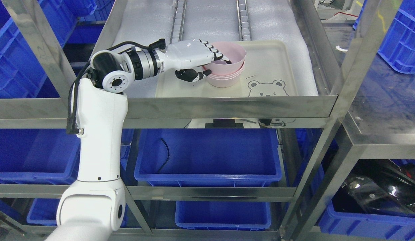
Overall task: Stack pink IKEA bowl on shelf middle layer
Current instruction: 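Open the left hand and release the stacked bowl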
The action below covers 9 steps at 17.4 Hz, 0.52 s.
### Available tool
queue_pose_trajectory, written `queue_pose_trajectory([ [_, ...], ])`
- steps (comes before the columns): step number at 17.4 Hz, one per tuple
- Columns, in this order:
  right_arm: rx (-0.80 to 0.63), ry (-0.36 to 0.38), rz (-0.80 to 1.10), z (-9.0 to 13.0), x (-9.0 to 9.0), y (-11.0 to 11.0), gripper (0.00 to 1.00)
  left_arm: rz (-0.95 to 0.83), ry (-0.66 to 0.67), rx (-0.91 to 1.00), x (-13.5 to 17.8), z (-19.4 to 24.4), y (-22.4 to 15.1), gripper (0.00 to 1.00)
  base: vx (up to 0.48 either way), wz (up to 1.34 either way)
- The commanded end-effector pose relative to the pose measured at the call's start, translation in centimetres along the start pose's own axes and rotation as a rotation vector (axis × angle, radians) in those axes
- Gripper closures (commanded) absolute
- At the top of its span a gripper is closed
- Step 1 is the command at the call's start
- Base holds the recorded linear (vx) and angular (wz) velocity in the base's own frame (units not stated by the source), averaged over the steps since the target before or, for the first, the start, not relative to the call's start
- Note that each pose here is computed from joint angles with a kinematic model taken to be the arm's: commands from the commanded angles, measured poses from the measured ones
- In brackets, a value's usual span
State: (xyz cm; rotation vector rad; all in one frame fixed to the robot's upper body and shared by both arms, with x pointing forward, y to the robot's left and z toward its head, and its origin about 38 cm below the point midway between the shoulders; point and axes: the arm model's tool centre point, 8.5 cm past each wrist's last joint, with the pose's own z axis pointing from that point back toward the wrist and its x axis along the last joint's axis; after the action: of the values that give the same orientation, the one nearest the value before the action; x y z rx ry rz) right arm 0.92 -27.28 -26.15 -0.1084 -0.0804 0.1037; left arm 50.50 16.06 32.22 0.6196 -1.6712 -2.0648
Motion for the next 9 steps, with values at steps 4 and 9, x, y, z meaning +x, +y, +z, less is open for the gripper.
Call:
queue_pose_trajectory([
  [4, -0.017, 0.006, 0.002, 0.0, -0.9, -1.0, 0.0, 0.168, -0.103, 0.388, -0.7, 3.7, 3.2, 0.15, 0.0, 0.0],
  [9, -0.017, 0.006, 0.002, 0.0, -0.9, -1.0, 0.0, 0.203, -0.316, 0.56, 3.4, 4.1, 4.3, 0.15, 0.0, 0.0],
])
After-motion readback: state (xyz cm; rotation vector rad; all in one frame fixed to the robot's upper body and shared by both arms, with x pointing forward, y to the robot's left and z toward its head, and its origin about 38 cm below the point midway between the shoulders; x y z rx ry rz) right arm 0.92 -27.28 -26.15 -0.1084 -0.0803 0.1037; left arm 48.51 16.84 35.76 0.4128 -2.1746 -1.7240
